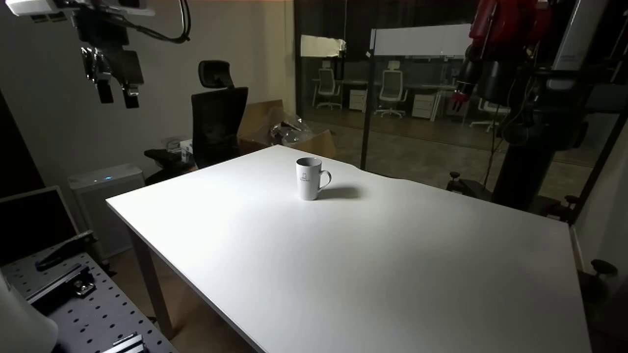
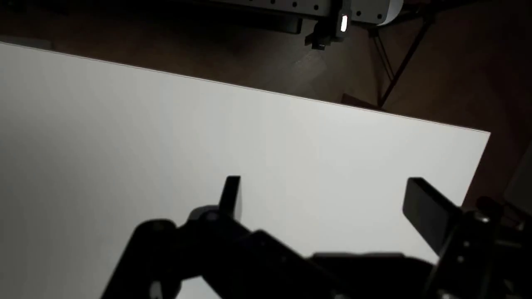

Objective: Move the mug to the left side of the table

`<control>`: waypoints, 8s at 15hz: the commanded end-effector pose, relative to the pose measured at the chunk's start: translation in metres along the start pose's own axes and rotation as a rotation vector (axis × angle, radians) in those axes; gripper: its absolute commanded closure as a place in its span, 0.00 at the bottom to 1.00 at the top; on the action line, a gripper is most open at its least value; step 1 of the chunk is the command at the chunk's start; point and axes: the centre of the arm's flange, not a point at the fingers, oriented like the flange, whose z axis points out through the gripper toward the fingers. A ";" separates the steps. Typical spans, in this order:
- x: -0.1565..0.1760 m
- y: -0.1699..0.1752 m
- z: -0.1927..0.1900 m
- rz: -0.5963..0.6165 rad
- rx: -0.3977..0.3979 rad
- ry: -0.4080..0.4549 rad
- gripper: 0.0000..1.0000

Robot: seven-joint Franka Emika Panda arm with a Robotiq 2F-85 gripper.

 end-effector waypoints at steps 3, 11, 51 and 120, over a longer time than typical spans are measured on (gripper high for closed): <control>0.000 0.000 0.000 0.000 0.000 0.000 0.00; 0.043 0.044 -0.002 0.082 -0.001 0.033 0.00; 0.204 0.254 0.027 0.343 -0.040 0.066 0.00; 0.457 0.227 0.192 0.136 -0.122 -0.061 0.98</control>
